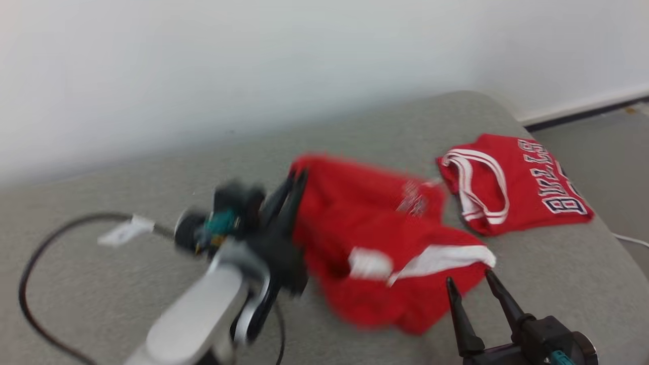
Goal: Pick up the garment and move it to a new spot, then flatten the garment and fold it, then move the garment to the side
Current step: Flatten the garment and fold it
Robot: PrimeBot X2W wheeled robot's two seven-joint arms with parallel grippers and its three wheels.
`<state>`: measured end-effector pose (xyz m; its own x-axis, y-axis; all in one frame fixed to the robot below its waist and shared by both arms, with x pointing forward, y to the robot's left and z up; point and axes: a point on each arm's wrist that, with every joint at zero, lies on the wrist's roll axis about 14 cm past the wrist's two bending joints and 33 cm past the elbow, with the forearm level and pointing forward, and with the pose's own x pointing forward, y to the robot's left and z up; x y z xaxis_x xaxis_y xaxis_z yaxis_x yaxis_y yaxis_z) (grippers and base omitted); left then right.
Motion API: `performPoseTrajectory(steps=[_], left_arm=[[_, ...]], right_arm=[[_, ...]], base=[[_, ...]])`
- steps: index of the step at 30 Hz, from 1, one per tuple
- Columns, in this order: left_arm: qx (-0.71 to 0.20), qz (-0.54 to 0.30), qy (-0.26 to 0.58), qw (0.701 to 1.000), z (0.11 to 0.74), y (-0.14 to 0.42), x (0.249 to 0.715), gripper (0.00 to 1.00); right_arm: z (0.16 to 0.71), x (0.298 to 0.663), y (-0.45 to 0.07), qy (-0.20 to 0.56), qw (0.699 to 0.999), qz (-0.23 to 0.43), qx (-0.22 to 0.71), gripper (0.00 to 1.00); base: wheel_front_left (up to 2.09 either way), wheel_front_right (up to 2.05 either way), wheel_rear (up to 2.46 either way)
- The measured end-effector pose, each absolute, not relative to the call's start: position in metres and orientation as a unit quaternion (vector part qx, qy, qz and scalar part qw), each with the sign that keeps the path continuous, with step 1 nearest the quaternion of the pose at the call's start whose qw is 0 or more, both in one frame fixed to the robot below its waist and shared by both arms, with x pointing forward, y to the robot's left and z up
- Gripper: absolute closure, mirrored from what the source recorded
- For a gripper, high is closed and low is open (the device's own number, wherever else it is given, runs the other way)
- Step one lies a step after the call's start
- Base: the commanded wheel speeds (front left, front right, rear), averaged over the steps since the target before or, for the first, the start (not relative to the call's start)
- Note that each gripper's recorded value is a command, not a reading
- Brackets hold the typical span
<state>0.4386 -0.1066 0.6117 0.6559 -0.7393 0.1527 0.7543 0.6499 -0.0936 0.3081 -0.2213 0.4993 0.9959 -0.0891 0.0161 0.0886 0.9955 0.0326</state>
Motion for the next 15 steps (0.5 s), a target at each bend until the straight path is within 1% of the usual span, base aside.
performPoseTrajectory(steps=[3, 5, 8, 13, 15], left_arm=[[-0.083, -0.361, 0.037, 0.928, 0.548, -0.059, 0.430, 1.00], [-0.081, -0.320, 0.069, 0.942, 0.519, -0.025, 0.428, 1.00], [-0.086, -0.261, 0.082, 0.958, 0.503, 0.017, 0.431, 1.00], [-0.091, -0.200, 0.103, 0.970, 0.485, 0.058, 0.432, 1.00], [-0.084, -0.179, 0.097, 0.975, 0.487, 0.072, 0.438, 1.00]], right_arm=[[0.503, 0.317, -0.211, -0.014, 0.999, -0.024, 0.015, 0.00], [0.504, 0.323, -0.202, -0.014, 1.000, -0.008, 0.016, 0.00], [0.505, 0.332, -0.185, -0.015, 1.000, 0.020, 0.016, 0.00], [0.507, 0.343, -0.160, -0.017, 0.998, 0.060, 0.017, 0.00], [0.508, 0.345, -0.154, -0.018, 0.997, 0.070, 0.017, 0.00]], base=[[0.00, 0.00, 0.00], [0.00, 0.00, 0.00], [0.00, 0.00, 0.00], [0.00, 0.00, 0.00], [0.00, 0.00, 0.00]])
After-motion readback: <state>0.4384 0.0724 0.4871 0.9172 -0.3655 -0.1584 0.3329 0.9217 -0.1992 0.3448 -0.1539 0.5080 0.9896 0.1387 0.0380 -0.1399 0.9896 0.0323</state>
